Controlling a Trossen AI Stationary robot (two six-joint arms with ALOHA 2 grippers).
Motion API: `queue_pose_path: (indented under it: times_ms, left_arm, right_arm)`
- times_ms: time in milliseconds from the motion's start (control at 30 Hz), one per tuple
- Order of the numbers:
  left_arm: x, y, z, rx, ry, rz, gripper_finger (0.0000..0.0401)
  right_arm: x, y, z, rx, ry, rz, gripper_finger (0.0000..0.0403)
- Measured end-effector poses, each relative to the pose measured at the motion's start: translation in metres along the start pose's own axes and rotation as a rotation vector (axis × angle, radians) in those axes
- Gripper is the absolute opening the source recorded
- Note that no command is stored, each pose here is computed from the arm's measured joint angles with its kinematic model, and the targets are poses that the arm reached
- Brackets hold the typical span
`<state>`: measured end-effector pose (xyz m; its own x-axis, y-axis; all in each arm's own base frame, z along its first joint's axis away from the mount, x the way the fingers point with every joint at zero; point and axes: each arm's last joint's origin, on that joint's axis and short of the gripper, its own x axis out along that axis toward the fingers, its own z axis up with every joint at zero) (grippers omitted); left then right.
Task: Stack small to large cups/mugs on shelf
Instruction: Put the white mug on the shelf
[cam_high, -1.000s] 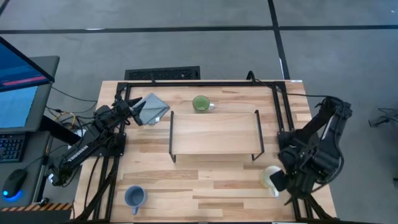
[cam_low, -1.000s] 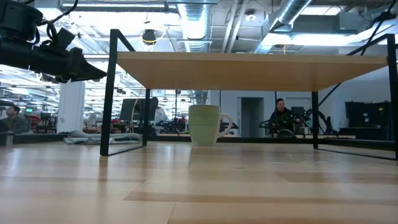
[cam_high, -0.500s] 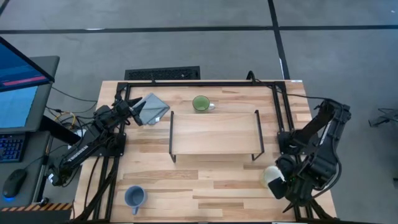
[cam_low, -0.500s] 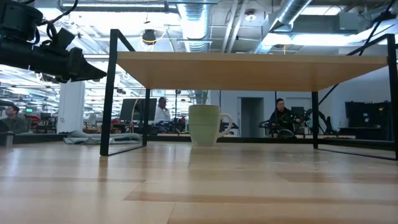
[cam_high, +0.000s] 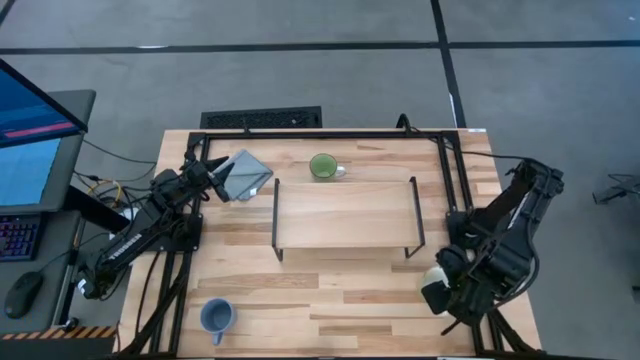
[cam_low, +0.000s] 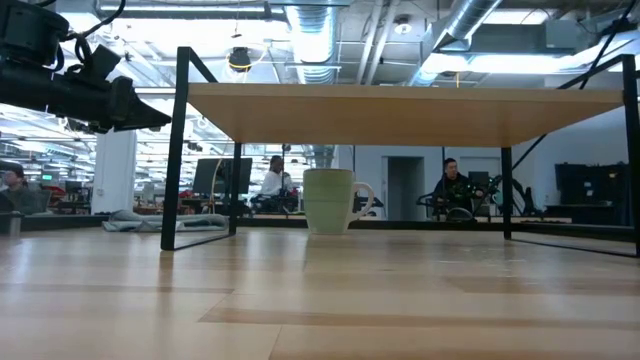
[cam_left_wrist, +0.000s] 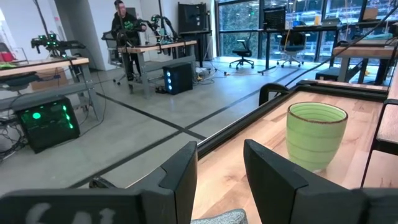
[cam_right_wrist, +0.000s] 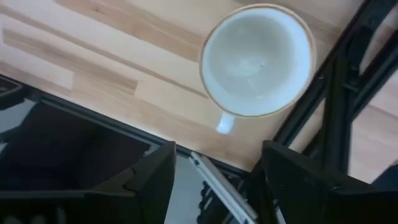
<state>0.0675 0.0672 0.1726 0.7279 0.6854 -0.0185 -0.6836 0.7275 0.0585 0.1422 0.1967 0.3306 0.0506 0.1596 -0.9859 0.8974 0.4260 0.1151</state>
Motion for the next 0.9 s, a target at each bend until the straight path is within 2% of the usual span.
queue_pose_path:
  times_ms: [333, 500, 700, 900]
  left_arm:
    - [0.0, 0.0, 0.0, -0.031, 0.005, 0.0, 0.0125]
    - [0.0, 0.0, 0.0, -0.071, 0.009, 0.0, 0.0125]
    - [0.0, 0.0, 0.0, -0.077, 0.01, 0.0, 0.0125]
    - [0.0, 0.0, -0.001, -0.127, 0.011, 0.001, 0.0125]
  right_arm:
    - [0.002, -0.008, -0.018, 0.173, 0.012, -0.004, 0.026]
    - [0.019, -0.003, -0.033, 0.142, -0.01, -0.046, 0.026]
    - [0.052, 0.015, -0.051, 0.131, -0.026, -0.069, 0.026]
    - [0.084, 0.027, -0.055, 0.145, -0.106, -0.162, 0.026]
